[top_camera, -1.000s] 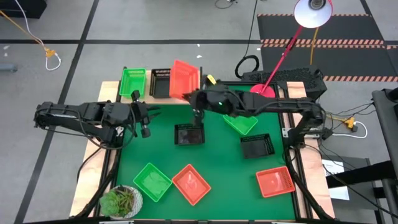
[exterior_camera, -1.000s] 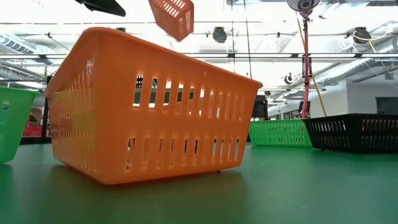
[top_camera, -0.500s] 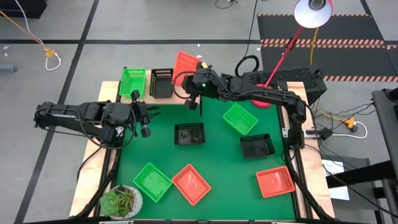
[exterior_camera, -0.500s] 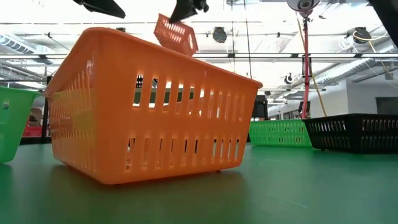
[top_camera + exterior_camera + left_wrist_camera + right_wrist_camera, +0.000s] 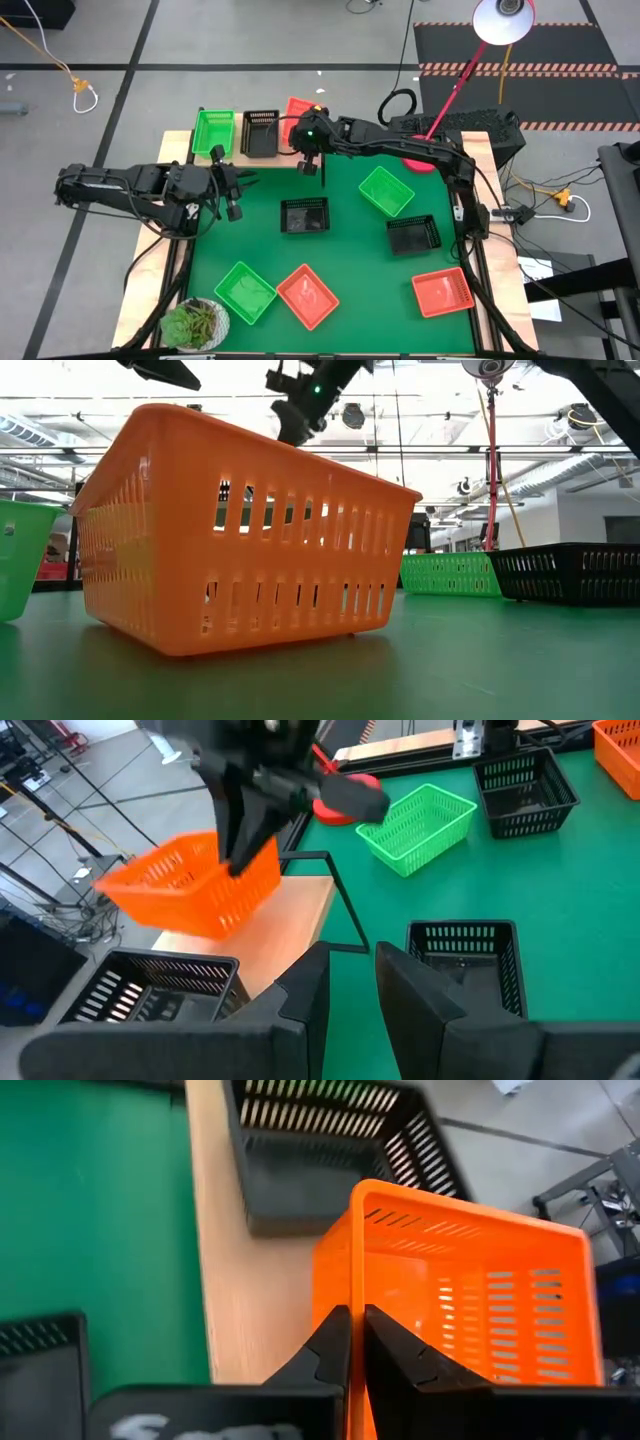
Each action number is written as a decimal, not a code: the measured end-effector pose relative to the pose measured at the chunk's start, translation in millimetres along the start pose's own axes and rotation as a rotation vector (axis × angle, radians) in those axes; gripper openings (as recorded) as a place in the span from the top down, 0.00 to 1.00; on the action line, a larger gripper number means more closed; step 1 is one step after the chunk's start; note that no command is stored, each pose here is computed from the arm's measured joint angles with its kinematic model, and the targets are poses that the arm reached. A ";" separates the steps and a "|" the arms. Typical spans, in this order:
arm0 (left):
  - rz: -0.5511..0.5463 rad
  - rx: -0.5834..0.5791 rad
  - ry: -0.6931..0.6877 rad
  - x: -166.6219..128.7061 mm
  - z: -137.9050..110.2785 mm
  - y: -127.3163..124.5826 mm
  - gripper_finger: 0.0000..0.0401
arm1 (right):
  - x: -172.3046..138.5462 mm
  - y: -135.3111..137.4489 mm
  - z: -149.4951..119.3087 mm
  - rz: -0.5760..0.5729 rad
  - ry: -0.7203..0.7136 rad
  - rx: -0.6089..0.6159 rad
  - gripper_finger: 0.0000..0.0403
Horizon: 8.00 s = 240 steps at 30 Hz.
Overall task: Stack baskets on shelf by color
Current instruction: Put the middle orange basket on the shelf, then stack the left black basket on top of the other black basket on the shelf
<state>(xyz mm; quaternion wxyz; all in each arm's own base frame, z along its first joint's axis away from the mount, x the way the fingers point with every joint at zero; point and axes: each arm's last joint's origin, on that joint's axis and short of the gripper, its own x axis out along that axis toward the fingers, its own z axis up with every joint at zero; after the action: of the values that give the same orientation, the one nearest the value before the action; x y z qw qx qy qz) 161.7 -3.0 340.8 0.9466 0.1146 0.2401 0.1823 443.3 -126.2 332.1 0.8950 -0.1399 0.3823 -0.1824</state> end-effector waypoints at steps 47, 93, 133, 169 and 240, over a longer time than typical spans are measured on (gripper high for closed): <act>-0.001 0.002 0.002 0.0 -0.2 0.0 0.78 | 19.2 23.4 -21.8 0.110 0.059 -0.101 0.88; -0.052 0.036 0.025 12.2 1.6 -9.7 0.78 | -149.5 90.2 -4.9 0.268 0.048 -0.034 0.59; -0.475 0.969 0.613 148.3 -75.5 -102.4 0.75 | -227.6 125.9 -178.4 0.369 -0.306 0.040 0.60; -0.502 1.039 0.452 142.6 -75.0 -127.1 0.95 | -226.7 126.8 -178.4 0.368 -0.303 0.025 0.60; -0.056 0.193 0.899 125.8 88.6 86.6 0.96 | -226.5 126.6 -178.3 0.364 -0.303 0.030 0.60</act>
<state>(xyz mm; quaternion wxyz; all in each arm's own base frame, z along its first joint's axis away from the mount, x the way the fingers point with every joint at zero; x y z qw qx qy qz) 283.5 114.4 391.3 0.7381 0.1055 0.6456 0.1652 194.7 65.5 306.9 0.9622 -0.0813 0.2600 -0.0007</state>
